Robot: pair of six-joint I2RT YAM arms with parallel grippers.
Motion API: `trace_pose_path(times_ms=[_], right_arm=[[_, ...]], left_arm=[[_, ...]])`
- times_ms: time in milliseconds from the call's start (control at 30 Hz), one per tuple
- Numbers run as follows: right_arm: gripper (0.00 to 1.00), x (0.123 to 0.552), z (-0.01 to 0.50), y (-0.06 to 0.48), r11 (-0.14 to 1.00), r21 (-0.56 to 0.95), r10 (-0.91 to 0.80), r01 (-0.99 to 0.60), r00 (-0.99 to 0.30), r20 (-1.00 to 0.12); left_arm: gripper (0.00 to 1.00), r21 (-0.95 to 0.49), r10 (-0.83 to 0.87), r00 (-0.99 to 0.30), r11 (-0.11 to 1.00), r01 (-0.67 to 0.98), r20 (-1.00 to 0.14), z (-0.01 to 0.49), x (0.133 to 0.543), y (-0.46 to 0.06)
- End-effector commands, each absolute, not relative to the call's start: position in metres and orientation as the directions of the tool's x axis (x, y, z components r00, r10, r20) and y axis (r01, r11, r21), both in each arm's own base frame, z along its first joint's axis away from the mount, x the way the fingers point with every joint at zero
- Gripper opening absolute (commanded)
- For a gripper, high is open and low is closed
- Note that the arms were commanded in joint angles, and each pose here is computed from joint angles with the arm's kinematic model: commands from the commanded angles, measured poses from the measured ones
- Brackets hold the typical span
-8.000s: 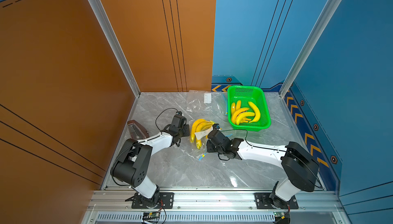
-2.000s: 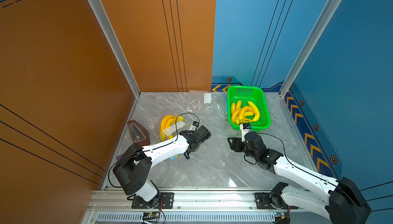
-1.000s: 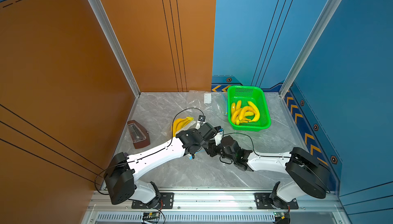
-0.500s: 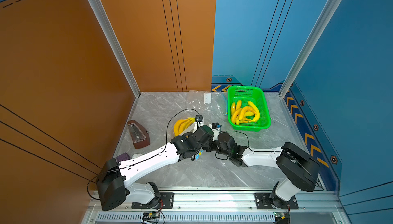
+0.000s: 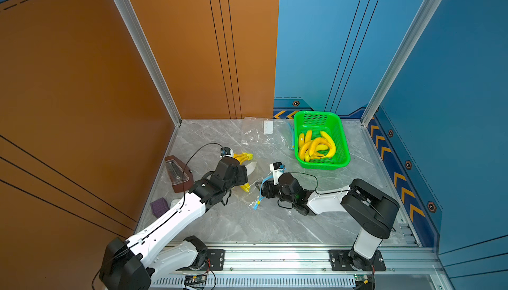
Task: Open the zip-top bag and take out the banana
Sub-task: Pick up the banana from the zipper food storage bag.
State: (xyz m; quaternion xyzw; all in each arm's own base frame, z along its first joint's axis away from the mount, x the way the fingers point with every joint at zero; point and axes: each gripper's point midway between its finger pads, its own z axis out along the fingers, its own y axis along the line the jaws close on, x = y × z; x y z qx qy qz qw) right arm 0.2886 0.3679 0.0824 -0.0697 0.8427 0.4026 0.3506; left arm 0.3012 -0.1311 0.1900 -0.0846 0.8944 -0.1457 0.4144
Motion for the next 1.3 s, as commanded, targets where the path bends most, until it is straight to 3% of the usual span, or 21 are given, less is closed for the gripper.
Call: trace_pose_path(times_ms=[0,133,167,233,567,733,933,1100,1267], right_arm=[[0.59,0.295,0.083,0.371,0.680,0.597,0.139,-0.426,-0.724,-0.676],[0.61,0.296,0.084,0.376,0.685,0.559,0.088,-0.467,-0.709,-0.700],[0.61,0.295,0.084,0.377,0.687,0.549,0.074,-0.477,-0.705,-0.705],[0.61,0.293,0.082,0.379,0.687,0.527,0.039,-0.500,-0.699,-0.714],[0.61,0.290,0.070,0.383,0.689,0.505,-0.005,-0.520,-0.700,-0.714],[0.60,0.291,0.067,0.382,0.695,0.503,-0.006,-0.514,-0.704,-0.711],[0.60,0.293,0.065,0.388,0.691,0.506,-0.012,-0.516,-0.708,-0.706],[0.62,0.293,0.070,0.403,0.639,0.530,-0.002,-0.558,-0.690,-0.724],[0.65,0.286,0.080,0.415,0.594,0.512,-0.028,-0.620,-0.653,-0.757]], left_arm=[[0.81,-0.297,-0.193,-0.681,0.954,0.037,-0.706,0.181,0.306,-0.126],[0.85,-0.229,-0.300,-0.712,0.953,-0.197,-0.635,0.137,0.329,-0.073],[0.92,-0.215,-0.322,-0.720,0.947,-0.240,-0.614,0.127,0.333,-0.064],[0.94,-0.187,-0.358,-0.728,0.933,-0.309,-0.585,0.110,0.342,-0.047],[0.97,-0.398,-0.534,-0.620,0.844,-0.358,-0.575,0.097,0.388,-0.011],[0.88,-0.429,-0.561,-0.655,0.823,-0.373,-0.507,0.070,0.386,-0.011],[0.69,-0.469,-0.556,-0.697,0.814,-0.344,-0.453,0.052,0.388,-0.025],[0.39,-0.478,-0.542,-0.727,0.814,-0.330,-0.421,0.043,0.389,-0.038],[0.27,-0.467,-0.511,-0.739,0.833,-0.298,-0.440,0.047,0.386,-0.056]])
